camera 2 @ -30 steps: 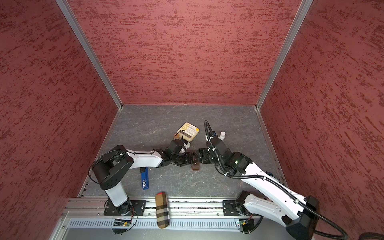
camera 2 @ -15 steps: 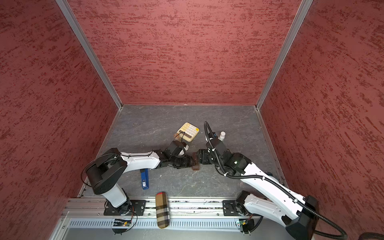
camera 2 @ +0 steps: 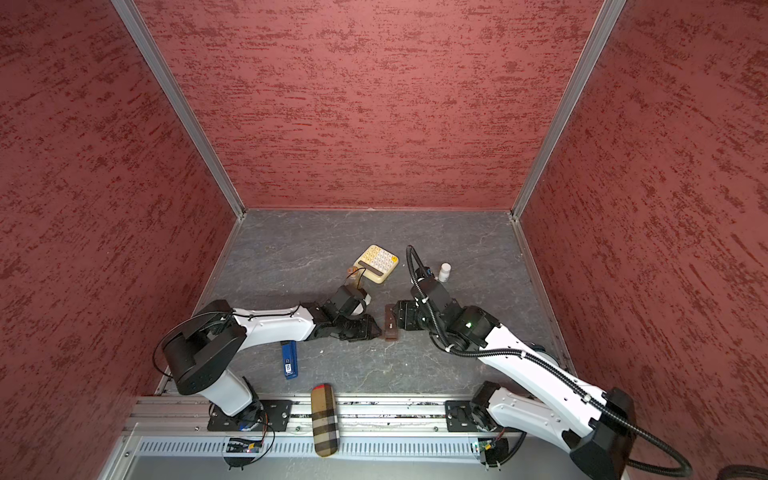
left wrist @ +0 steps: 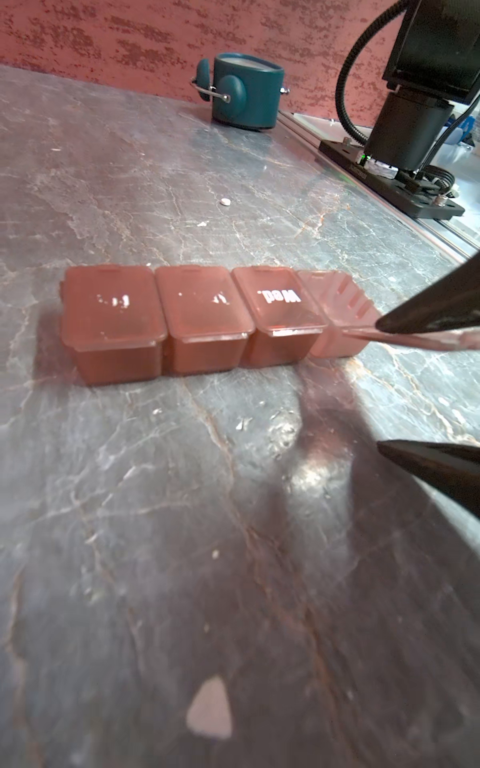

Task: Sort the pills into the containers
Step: 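Lower the brown pill strip onto the table with the left gripper and release, then move the right gripper over the clear capsule bottle while the left gripper withdraws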

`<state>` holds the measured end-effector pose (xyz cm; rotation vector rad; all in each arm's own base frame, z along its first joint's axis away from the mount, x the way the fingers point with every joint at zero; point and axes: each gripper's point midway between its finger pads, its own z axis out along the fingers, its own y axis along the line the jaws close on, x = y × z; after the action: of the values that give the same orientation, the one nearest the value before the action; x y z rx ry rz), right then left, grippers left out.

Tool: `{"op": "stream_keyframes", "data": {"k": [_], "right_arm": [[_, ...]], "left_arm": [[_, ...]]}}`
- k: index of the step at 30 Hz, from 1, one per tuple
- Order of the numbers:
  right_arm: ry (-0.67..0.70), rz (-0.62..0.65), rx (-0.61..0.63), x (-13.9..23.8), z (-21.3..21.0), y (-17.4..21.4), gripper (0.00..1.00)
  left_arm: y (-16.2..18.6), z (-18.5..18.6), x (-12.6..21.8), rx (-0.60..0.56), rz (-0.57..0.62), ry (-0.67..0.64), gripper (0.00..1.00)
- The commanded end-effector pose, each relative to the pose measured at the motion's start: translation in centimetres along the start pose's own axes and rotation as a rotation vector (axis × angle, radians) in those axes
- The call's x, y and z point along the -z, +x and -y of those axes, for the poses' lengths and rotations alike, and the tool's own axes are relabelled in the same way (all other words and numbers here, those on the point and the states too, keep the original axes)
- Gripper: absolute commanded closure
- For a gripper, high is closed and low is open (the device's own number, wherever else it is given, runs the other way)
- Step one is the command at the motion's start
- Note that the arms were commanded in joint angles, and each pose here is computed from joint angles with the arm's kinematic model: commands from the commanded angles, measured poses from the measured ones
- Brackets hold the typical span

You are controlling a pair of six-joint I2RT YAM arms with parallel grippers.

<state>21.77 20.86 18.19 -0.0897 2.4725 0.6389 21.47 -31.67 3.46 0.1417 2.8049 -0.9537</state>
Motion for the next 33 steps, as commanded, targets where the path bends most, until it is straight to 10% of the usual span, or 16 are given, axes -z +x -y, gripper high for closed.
{"op": "stream_keyframes", "data": {"k": [1,10,20,33], "right_arm": [[0.006,0.003,0.004,-0.6,0.3,-0.1,0.28],[0.038,-0.019,0.003,-1.4,1.3,0.5,0.27],[0.051,-0.016,0.003,-1.7,1.4,-0.4,0.27],[0.068,-0.002,0.012,-1.8,1.0,-3.4,0.27]], "left_arm": [[-0.2,-0.3,0.5,-0.007,0.015,-0.010,0.62],[-0.3,-0.2,0.3,-0.007,0.013,-0.001,0.65],[-1.0,1.5,1.4,-0.045,0.042,0.054,0.36],[-4.6,4.1,6.7,-0.116,0.197,0.123,0.26]]}}
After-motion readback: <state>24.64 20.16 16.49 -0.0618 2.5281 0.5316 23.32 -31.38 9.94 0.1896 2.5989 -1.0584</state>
